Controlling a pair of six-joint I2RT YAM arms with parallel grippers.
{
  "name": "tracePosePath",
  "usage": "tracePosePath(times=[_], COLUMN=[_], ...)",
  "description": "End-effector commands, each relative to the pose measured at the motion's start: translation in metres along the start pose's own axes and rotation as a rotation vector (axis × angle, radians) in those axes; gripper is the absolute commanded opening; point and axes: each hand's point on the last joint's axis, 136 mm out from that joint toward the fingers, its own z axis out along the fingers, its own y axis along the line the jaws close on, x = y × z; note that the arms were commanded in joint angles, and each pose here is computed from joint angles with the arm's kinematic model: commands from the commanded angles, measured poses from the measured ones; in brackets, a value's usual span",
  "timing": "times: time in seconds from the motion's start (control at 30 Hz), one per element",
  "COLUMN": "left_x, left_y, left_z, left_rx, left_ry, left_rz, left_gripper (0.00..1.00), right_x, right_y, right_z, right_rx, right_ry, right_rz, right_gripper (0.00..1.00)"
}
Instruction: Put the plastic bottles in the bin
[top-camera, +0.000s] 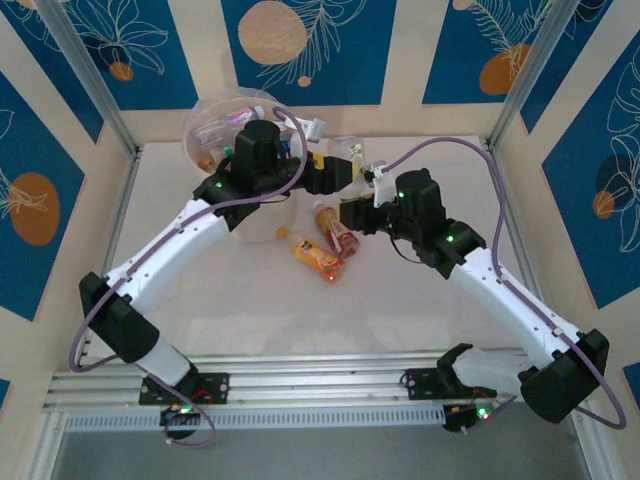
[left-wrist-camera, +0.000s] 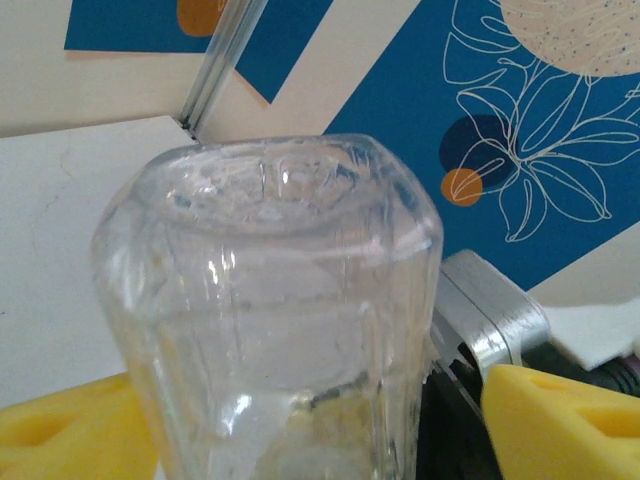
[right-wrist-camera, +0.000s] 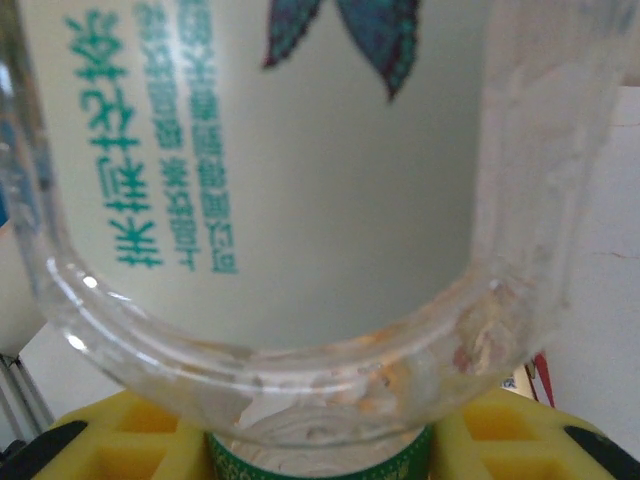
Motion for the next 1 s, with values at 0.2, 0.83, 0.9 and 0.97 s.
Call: tracePosePath(times=[0.2, 0.83, 0.9, 0.97], left_x=[-0.009, -0.009, -0.011, -0.015], left_y=[-0.017, -0.017, -0.018, -0.018], left_z=[0.003, 0.008, 0.005, 0.002], left_rx=[0.053, 0.064, 0.058, 0.042], left_ry=[-0.010, -0.005, -0.010, -0.012], left_rz=[0.028, 0.026, 0.044, 0.071], left_gripper=[0.56, 0.46, 0.41, 0.36], right_x=[-0.016, -0.019, -0.019, -0.019], right_y=[0.020, 0.030, 0.028, 0.026], right_z=[-0.007, -0.008, -0.008, -0.009], right_rx=[-0.047, -0.071, -0.061, -0.047], right_ry=[-0.055, -0.063, -0.062, -0.060], right_rz=[-0.026, -0.041, -0.040, -0.038], right_gripper=[0.22, 0.22, 0.25, 0.28])
